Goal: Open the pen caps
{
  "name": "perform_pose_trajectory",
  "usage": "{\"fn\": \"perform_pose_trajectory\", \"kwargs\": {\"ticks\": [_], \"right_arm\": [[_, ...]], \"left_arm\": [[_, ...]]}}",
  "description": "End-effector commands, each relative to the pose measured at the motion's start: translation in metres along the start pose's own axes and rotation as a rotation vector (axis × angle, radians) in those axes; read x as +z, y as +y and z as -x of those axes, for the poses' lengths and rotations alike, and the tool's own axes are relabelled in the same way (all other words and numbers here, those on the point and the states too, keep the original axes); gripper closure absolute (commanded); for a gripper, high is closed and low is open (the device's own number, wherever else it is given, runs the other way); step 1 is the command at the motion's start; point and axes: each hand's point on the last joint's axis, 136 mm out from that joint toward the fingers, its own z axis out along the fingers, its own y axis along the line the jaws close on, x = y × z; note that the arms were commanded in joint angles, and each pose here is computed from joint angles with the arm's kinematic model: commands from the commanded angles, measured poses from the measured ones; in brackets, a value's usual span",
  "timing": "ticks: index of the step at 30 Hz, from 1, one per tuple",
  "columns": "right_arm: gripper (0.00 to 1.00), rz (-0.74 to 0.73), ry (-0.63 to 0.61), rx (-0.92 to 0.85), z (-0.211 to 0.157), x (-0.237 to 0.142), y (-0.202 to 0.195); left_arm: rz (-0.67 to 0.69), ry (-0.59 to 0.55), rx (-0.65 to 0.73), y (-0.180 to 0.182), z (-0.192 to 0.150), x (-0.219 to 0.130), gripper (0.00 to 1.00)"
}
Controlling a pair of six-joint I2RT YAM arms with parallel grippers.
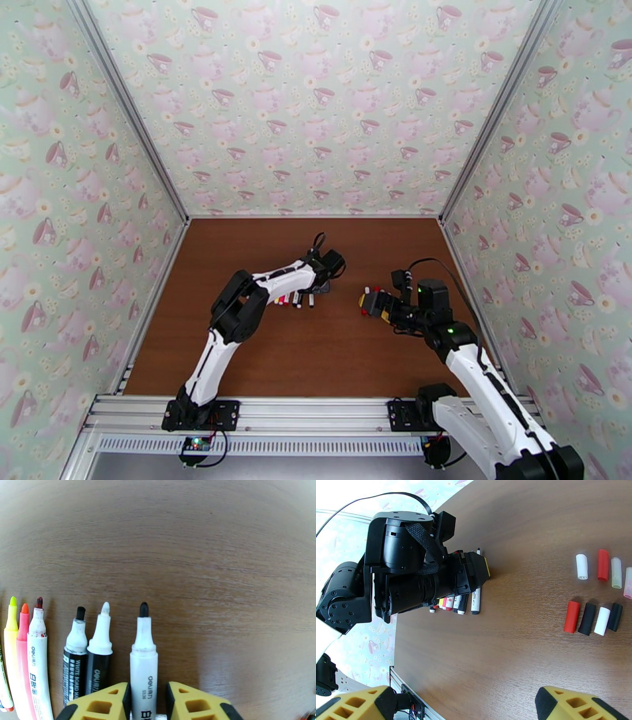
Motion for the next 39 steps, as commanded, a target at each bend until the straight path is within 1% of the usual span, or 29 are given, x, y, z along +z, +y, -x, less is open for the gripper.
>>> {"fn": "perform_pose_trajectory", "kwargs": {"ticks": [1, 9, 16, 24, 28, 30, 32, 37, 39], "right_arm": [[0.00, 0.007, -0.001, 0.002, -0.001, -0.003, 0.002], [0.00, 0.001, 0.004, 0.005, -0.002, -0.004, 0.002], [0.00, 0.003, 0.009, 0.001, -0.001, -0.003, 0.003], [0.00, 0.001, 0.011, -0.009, 0.003, -0.004, 0.005], [0.00, -0.002, -0.002, -0.025, 0.007, -0.005, 0.008], [0.00, -0.007, -0.011, -0.037, 0.011, -0.006, 0.009], [0.00, -0.010, -0.016, -0.048, 0.014, -0.006, 0.011], [0.00, -0.038, -0.044, -0.084, 0.026, -0.010, 0.013], [0.00, -0.091, -0.045, -0.063, 0.031, -0.005, 0.002]], "left_arm": [[0.025, 0.009, 0.009, 0.004, -0.001, 0.002, 0.68], [0.016, -0.017, 0.008, 0.007, 0.006, -0.012, 0.68], [-0.022, -0.037, 0.006, 0.008, 0.016, -0.035, 0.67], [-0.089, -0.071, -0.005, 0.013, 0.027, -0.073, 0.62], [-0.164, -0.107, -0.012, 0.014, 0.033, -0.098, 0.56], [-0.194, -0.126, -0.015, 0.018, 0.035, -0.113, 0.51], [-0.219, -0.149, -0.019, 0.024, 0.037, -0.128, 0.43], [-0.277, -0.229, -0.032, 0.052, 0.037, -0.163, 0.11], [-0.299, -0.273, -0.034, 0.065, 0.038, -0.174, 0.00]]}}
